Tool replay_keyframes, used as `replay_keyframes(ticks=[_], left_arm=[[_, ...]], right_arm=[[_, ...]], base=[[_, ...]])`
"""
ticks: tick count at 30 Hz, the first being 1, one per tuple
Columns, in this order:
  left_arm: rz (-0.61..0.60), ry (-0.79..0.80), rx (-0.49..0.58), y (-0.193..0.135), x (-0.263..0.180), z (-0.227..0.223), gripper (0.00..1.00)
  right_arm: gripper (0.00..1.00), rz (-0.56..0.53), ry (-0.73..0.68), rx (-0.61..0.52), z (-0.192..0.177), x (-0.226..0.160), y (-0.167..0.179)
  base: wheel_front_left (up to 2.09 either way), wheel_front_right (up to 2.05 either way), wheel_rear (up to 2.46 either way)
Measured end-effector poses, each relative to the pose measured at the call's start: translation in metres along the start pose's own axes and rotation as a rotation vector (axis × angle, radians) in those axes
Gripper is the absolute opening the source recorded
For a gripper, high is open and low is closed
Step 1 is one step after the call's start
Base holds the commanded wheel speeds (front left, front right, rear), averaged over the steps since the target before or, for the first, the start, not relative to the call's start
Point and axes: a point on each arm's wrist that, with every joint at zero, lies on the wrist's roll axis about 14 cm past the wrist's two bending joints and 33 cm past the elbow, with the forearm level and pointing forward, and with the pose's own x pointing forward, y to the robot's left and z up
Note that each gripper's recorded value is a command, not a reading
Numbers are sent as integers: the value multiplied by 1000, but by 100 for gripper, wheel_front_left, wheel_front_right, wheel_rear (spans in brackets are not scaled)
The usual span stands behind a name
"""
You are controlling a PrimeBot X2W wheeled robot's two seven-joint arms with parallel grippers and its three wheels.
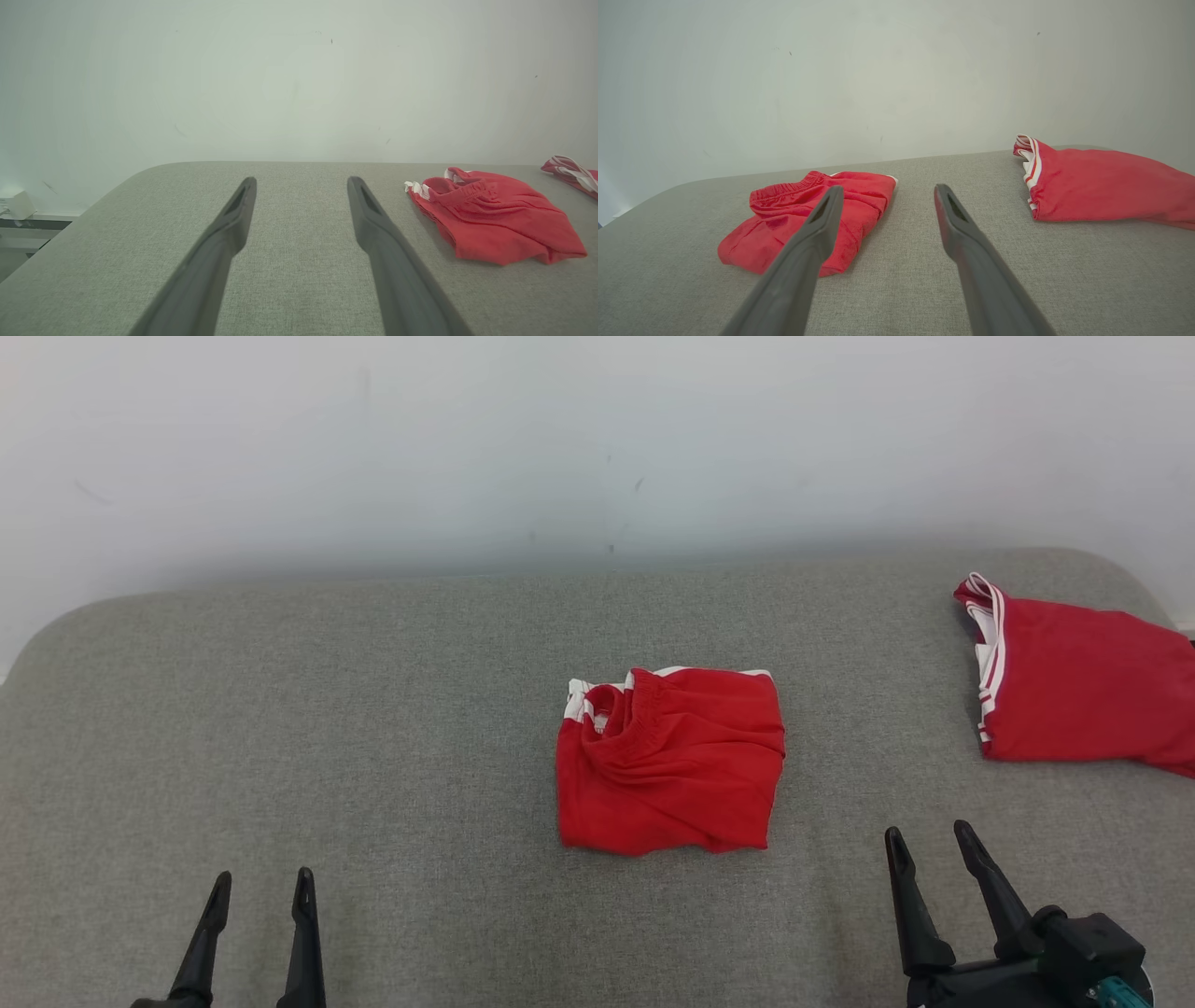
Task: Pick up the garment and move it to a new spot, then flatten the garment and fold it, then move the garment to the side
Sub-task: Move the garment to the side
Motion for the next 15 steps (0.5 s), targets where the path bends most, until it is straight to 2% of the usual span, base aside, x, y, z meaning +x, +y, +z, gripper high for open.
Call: replay_keyframes(ticks=[9,15], left_arm=[[-1,-2,2,0,0,1,100],[0,5,-1,0,1,-2,100]], right_arm=[[100,-1,9,2,-3,-1,0],[100,22,22,-10,-4,12,4]], base=[[0,0,0],[0,0,0]])
